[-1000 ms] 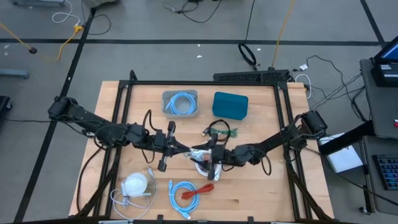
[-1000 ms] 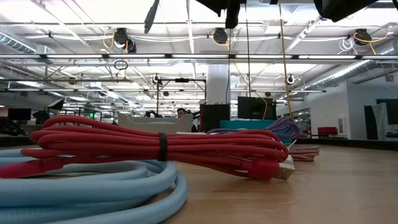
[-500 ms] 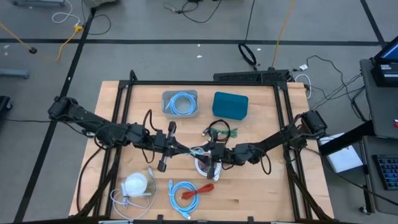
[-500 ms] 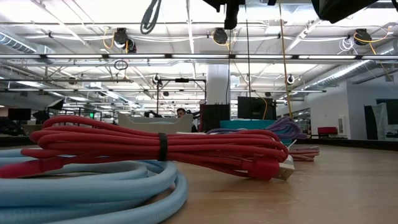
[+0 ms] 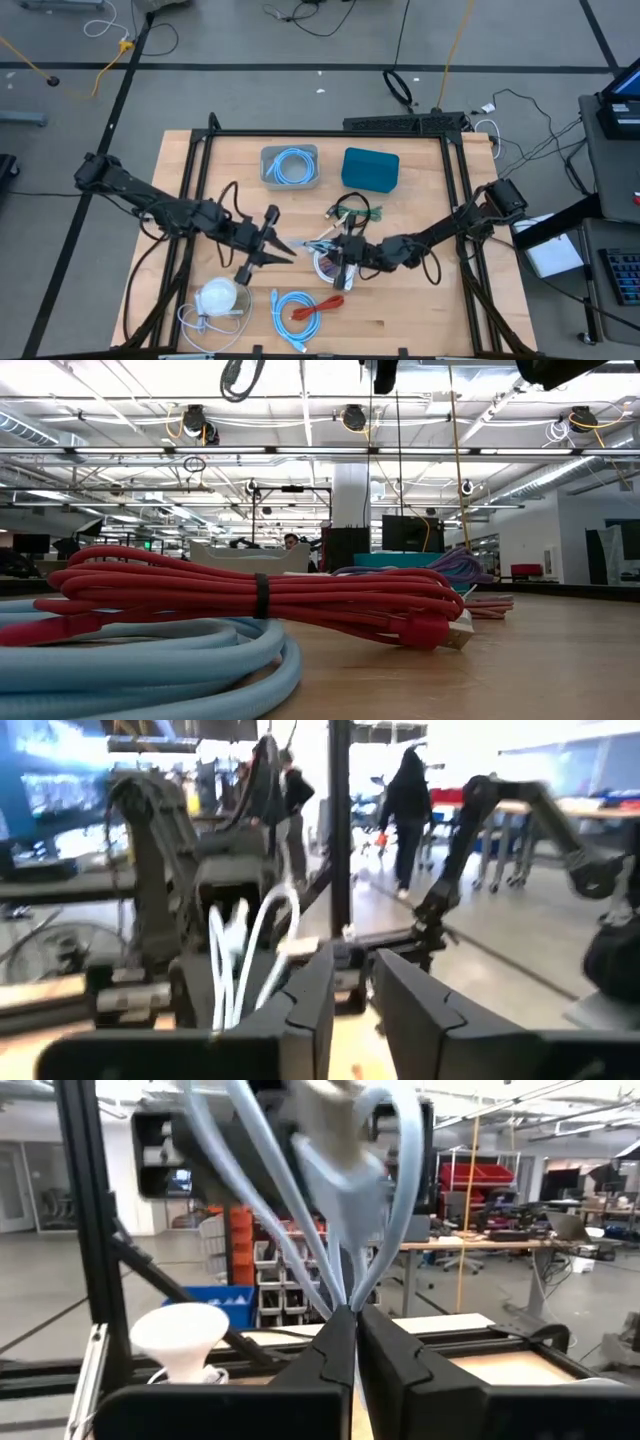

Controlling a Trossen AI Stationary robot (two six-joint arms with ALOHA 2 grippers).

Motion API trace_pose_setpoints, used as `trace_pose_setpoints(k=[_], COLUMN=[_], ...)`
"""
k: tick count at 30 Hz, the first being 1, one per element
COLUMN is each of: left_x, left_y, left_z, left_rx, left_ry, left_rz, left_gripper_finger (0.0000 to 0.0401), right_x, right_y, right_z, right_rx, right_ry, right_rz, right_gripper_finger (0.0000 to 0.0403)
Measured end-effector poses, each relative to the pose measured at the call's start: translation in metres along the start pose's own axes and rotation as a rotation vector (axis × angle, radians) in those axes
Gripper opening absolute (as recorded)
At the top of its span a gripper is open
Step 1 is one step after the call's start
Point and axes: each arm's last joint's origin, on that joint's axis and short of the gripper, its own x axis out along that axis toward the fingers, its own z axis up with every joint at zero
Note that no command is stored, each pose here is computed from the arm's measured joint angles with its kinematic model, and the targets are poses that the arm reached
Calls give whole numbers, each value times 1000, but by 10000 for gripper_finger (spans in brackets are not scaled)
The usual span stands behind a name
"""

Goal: Pick & Place USB Port
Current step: Put the blue charger cable into the blue bin

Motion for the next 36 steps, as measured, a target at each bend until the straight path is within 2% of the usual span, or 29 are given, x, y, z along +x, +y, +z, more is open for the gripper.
trace_pose_setpoints(k=[4, 6, 10, 14, 16, 22, 24, 27, 32, 36], left_x=[-8, -14, -32, -42, -44, -50, -52, -52, -52, -51], left_y=[0, 0, -6, -15, -19, -23, -23, -23, -23, -24], left_z=[1, -1, -12, -22, -26, -50, -56, -60, -65, -66], left_rx=[3, 2, 7, 14, 16, 6, -5, -23, -31, -35], left_ry=[57, 118, 314, 433, 455, 490, 500, 485, 474, 478], left_rz=[61, 116, 281, 402, 445, 526, 537, 540, 530, 515], left_gripper_finger=[105, 114, 126, 128, 129, 129, 129, 129, 129, 129], right_x=[0, -2, -16, -22, -19, 4, 13, 27, 43, 44], right_y=[0, 1, 2, -9, -16, -37, -52, -83, -175, -227], right_z=[0, -2, 6, 31, 48, 91, 98, 93, 88, 89], right_rx=[-3, -26, -256, -453, -510, -608, -619, -656, -699, -689], right_ry=[2, 25, 151, 281, 347, 422, 440, 489, 596, 604], right_rz=[-8, -63, -362, -709, -874, -960, -1007, -1097, -1334, -1414], right_gripper_finger=[1, 1, 1, 1, 0, 0, 0, 0, 0, 0])
